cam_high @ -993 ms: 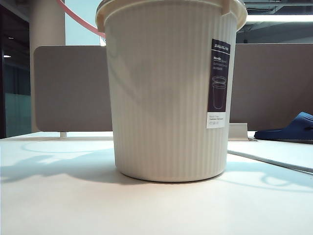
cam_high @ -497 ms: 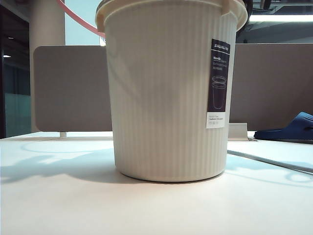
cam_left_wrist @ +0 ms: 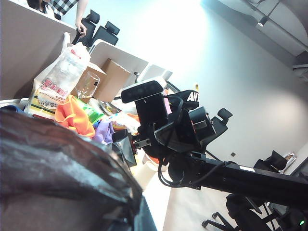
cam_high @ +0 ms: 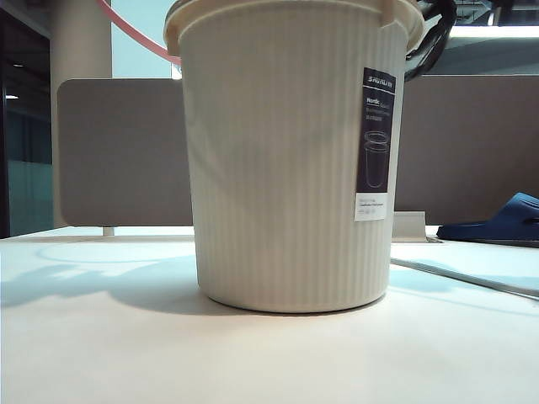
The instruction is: Open the ring lid of the trash can, pull out the black garbage bag inside, and place it on the table.
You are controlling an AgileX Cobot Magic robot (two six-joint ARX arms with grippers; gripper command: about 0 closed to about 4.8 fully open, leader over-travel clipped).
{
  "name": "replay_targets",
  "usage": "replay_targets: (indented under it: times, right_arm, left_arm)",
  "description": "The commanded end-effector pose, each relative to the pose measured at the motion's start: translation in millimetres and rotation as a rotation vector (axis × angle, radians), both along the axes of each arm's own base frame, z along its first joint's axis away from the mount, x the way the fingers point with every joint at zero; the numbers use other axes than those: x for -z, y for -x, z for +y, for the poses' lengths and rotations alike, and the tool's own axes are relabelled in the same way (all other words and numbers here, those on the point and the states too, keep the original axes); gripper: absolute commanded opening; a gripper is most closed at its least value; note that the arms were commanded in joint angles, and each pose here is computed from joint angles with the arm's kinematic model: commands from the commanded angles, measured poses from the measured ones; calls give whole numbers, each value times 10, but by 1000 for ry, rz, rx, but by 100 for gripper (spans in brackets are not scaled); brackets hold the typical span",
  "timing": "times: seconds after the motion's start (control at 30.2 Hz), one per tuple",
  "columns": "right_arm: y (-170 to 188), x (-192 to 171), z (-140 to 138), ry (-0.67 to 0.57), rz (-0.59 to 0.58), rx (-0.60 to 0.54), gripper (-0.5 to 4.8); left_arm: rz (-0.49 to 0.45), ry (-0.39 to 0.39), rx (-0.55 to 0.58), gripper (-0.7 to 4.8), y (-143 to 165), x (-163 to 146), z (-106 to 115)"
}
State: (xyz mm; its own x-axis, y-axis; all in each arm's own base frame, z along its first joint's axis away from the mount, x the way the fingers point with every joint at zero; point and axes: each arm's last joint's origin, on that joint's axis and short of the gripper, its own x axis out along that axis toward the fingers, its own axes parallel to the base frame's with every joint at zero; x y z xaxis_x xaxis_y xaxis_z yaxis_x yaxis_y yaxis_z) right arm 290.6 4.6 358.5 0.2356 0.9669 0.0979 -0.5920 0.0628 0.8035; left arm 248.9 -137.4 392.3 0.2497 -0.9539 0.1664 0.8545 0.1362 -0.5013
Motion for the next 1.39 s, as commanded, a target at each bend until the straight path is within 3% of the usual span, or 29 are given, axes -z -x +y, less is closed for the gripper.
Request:
replay_targets:
  times: [0.03, 0.2, 0.43, 0.83, 1.16, 1.39]
  right_arm:
    - [24, -38, -104, 5, -18, 31, 339]
    - [19, 15, -120, 8, 13, 26, 339]
    - [84, 405, -284, -4, 106, 85, 339]
    - [109, 475, -432, -5, 80, 162, 338]
    - [-45, 705, -477, -25, 169, 215, 340]
    - [-178, 916, -458, -40, 258, 202, 436]
  left_arm:
    - [-25, 3, 20, -6, 23, -37, 3]
    - [-27, 1, 29, -6, 24, -36, 5]
    - [-3, -9, 7, -6, -57, -33, 198]
    - [-7, -7, 12, -6, -50, -46, 205]
    - [-14, -1, 12, -6, -42, -94, 207]
    - [-13, 4, -6, -6, -47, -95, 209]
